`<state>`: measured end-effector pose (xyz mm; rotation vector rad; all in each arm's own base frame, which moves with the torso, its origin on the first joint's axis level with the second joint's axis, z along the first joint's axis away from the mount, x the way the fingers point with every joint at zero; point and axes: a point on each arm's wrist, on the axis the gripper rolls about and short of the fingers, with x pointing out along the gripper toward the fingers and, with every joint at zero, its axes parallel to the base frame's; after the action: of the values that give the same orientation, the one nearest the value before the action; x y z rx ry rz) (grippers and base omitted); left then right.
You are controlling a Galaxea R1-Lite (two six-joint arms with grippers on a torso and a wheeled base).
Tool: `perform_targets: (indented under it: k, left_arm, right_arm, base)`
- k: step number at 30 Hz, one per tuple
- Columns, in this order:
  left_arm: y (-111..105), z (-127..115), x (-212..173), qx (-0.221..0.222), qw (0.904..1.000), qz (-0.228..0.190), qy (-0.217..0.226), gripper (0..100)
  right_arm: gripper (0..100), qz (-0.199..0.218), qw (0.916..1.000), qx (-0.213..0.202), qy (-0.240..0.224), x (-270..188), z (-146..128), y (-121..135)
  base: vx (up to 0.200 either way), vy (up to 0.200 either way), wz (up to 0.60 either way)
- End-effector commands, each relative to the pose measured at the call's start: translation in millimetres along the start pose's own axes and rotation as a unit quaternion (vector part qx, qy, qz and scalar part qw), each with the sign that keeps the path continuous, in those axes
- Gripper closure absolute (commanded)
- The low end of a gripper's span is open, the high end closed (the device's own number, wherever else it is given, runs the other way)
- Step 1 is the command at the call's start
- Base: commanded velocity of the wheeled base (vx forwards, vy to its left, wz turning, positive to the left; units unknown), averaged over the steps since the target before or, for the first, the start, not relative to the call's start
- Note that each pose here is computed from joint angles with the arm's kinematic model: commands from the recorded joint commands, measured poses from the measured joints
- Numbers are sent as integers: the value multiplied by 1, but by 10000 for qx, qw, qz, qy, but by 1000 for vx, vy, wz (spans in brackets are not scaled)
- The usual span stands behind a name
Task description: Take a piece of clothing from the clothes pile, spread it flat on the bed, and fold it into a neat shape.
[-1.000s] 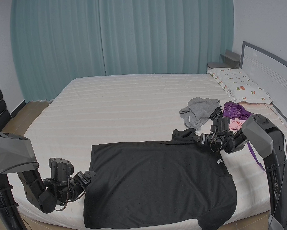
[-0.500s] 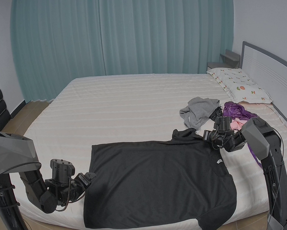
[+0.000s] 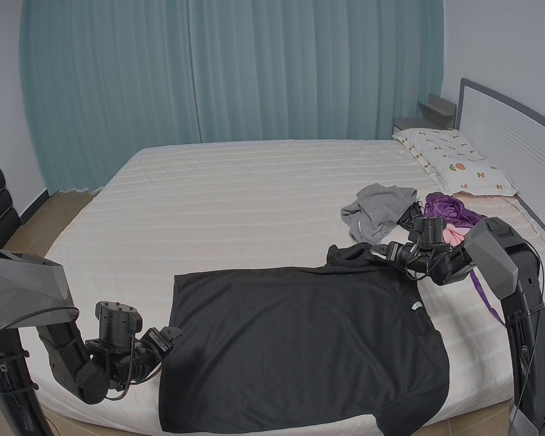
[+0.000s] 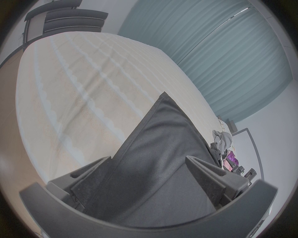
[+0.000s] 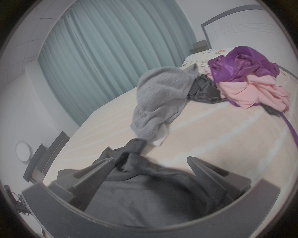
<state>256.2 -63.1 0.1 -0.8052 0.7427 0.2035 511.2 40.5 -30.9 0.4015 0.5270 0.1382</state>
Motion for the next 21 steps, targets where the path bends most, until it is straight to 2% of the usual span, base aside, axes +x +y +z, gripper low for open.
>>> perform_targets:
  k: [1,5,9,10,17,21]
  left_arm:
    - [1,1,1,-20,10000,31,-6,0]
    - [2,1,2,-32,10000,37,0,0]
    - [2,1,2,-31,10000,43,4,0]
    - [3,0,3,-30,10000,56,13,0]
    - [3,0,4,-35,10000,66,13,0]
    - [3,0,5,-34,10000,72,17,0]
  right_arm:
    - [0,126,9999,-72,74,-3,-1,12]
    - [0,196,9995,-196,175,3,-9,20]
    - [0,111,9988,-385,269,14,-15,17]
    - [100,80,9988,-393,288,17,-16,15]
    - [100,-241,9985,-465,172,31,-21,2]
    - [100,-264,9986,-456,24,30,-14,0]
  base:
    - [0,0,0]
    - [0,0,0]
    - [0,0,0]
    - [0,0,0]
    - [0,0,0]
    - [0,0,0]
